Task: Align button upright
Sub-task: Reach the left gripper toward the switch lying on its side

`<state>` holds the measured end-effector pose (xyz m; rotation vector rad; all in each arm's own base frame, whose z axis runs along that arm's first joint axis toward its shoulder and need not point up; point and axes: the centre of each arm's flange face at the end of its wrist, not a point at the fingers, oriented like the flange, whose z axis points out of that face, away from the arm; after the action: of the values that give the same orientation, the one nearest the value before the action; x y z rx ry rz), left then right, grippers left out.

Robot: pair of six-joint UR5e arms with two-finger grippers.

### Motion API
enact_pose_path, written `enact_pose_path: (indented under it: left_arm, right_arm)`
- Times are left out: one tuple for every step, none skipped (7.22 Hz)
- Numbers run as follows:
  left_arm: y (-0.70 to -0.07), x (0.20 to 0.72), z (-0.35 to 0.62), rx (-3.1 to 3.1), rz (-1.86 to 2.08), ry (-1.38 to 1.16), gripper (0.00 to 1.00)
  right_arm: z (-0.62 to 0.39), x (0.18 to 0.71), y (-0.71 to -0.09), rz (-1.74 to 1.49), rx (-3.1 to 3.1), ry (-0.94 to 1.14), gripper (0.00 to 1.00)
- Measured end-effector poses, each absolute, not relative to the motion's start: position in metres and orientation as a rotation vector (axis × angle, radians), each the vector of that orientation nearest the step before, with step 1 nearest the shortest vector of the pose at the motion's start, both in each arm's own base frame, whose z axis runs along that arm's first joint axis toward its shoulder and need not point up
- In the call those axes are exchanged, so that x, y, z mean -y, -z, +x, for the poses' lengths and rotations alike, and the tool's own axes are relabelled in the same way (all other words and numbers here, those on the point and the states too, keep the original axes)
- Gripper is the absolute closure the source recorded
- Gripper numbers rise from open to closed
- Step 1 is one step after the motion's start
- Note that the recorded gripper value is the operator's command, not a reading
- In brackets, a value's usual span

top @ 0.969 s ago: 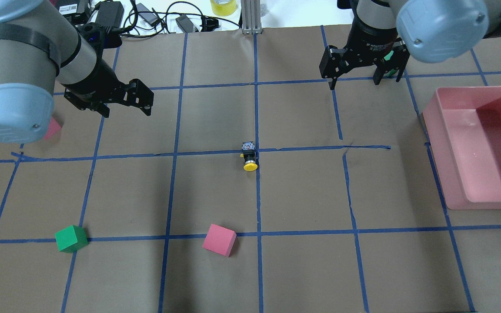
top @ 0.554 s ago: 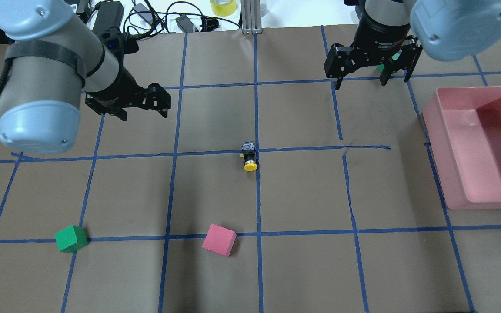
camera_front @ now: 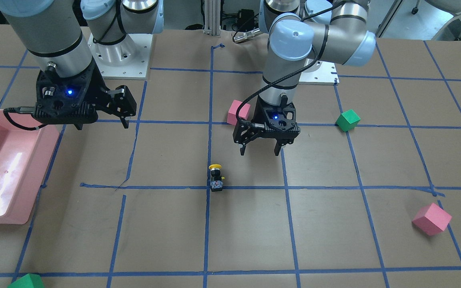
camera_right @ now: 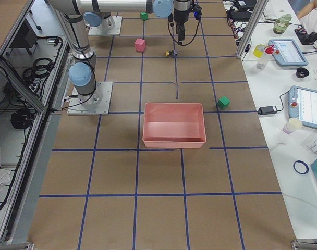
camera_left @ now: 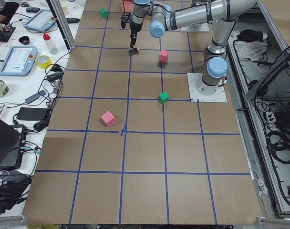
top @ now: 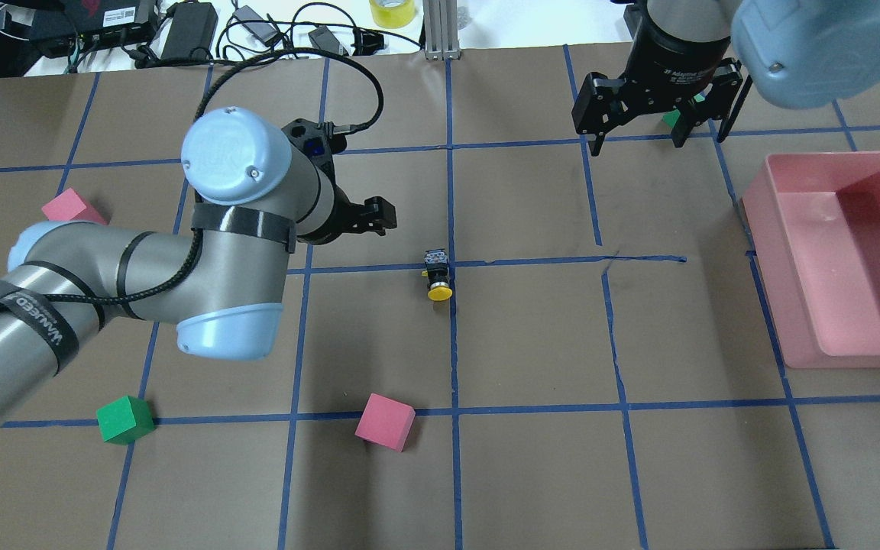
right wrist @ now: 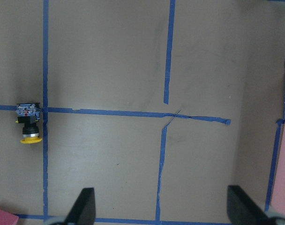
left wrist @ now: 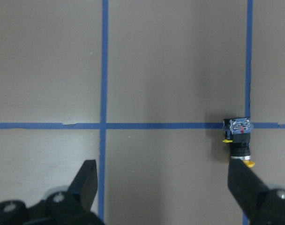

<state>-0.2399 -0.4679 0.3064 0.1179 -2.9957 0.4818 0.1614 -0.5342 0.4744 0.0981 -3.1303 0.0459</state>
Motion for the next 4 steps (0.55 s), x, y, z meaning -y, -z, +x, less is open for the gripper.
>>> enact_pose_path:
  left_arm:
    - [-0.287, 0.460, -0.254, 2.975, 0.118, -0.511, 0.00]
    - [-0.271, 0.457, -0.264, 2.957, 0.119, -0.553, 0.00]
    - [-0.255, 0.454, -0.274, 2.963, 0.115, -0.588, 0.00]
    - [-0.238, 0.450, -0.287, 2.978, 0.106, -0.627, 0.00]
  right_arm:
    - [0.161, 0.534, -0.474, 0.097, 3.130, -0.045, 0.00]
    - [0.161, 0.534, -0.474, 0.097, 3.130, -0.045, 0.00]
    - [0.161, 0.534, -0.474, 0.096, 3.130, -0.045, 0.00]
    - [0.161, 0.534, -0.475, 0.097, 3.132, -0.049, 0.00]
